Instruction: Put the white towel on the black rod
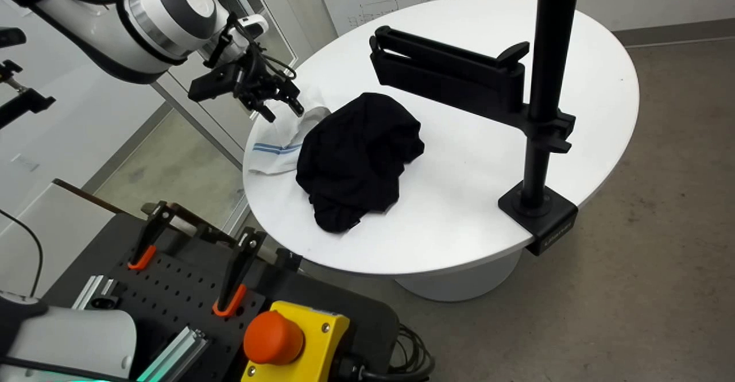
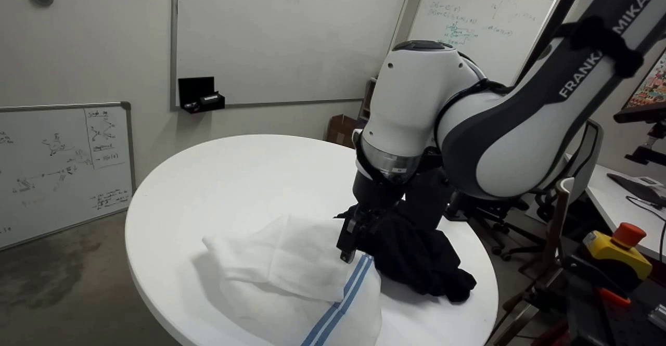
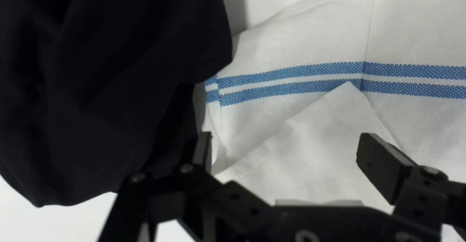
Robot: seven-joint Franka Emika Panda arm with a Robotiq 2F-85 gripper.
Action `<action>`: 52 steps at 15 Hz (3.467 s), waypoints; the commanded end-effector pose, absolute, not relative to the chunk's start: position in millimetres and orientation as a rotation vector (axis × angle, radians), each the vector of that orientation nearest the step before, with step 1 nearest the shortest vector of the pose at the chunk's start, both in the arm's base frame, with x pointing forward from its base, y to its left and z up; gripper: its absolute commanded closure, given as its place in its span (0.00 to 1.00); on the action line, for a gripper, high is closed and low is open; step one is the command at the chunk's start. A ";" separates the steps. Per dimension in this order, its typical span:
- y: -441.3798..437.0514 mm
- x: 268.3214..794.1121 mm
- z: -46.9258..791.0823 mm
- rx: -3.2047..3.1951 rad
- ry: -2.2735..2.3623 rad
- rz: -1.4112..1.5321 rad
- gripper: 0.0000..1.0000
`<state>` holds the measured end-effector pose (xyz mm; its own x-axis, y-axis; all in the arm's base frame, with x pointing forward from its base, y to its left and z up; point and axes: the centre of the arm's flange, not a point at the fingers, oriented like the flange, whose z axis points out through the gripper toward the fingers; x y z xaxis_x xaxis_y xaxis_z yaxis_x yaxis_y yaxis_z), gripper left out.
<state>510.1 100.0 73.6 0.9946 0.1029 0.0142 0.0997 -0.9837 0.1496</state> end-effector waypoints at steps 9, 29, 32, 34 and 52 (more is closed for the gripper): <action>115.6 551.3 28.5 2.821 0.251 0.082 0.00; 125.9 549.5 36.1 2.791 0.211 0.040 0.99; 129.7 536.0 75.7 2.791 0.219 0.095 0.99; 133.0 525.3 109.6 2.783 0.216 0.154 0.99; 46.0 446.8 362.5 2.516 -0.299 0.535 0.99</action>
<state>480.7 65.7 324.5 0.9177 -0.0546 0.3935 -0.2535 -0.8430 0.4744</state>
